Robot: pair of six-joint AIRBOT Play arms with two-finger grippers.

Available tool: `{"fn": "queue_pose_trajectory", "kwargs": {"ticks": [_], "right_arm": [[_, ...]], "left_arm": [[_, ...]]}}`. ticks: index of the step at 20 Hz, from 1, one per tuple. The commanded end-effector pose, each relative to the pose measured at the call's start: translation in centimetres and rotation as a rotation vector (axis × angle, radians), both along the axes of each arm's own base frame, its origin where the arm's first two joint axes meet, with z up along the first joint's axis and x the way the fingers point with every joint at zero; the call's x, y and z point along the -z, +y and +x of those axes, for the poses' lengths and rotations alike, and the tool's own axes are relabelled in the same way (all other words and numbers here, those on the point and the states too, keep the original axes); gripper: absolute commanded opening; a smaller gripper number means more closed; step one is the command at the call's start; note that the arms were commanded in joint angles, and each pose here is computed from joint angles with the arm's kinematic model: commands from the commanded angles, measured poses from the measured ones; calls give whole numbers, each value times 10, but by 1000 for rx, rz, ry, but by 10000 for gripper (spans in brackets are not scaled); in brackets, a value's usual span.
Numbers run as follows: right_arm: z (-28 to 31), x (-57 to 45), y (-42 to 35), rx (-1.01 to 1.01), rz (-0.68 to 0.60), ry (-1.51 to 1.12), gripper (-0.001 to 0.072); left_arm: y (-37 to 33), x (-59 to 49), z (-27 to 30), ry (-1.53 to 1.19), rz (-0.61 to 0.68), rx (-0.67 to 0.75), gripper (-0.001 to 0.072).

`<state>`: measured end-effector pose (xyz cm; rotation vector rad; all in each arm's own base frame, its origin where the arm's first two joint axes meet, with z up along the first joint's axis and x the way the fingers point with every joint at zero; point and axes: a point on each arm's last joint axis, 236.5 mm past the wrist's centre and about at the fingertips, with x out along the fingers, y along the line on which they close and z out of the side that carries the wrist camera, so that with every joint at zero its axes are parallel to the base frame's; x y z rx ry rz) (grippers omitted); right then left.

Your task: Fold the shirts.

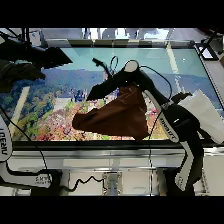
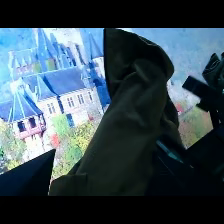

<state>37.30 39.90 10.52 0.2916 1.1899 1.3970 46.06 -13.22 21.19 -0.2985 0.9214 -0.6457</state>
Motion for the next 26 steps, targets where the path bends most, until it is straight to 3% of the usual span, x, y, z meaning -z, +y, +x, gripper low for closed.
{"fn": "queue_pose_trajectory", "kwargs": {"ticks": [1, 2, 3, 5, 11, 16, 22, 26], "right_arm": [[41, -5, -85, 148, -201, -85, 157], [56, 2, -123, 222, -324, -119, 216], [69, 12, -170, 300, -470, -132, 342], [64, 30, -242, 343, -663, -60, 346], [31, 86, -339, 442, -795, 275, 346], [-14, 127, -318, 355, -616, 514, 346], [-87, 184, -305, 247, -586, 713, 346], [-97, 189, -274, 253, -418, 749, 344]], "left_arm": [[-13, 7, -2, 32, -57, 52, 681], [-11, 18, -5, 72, -38, 61, 681], [-6, 34, -8, 134, -12, 54, 681], [5, 74, -13, 255, 58, 27, 682], [-2, 190, -74, 590, 191, 112, 682], [11, 223, -93, 666, 259, 111, 681], [11, 222, -97, 688, 259, 105, 682], [11, 225, -98, 686, 261, 119, 679]]}}
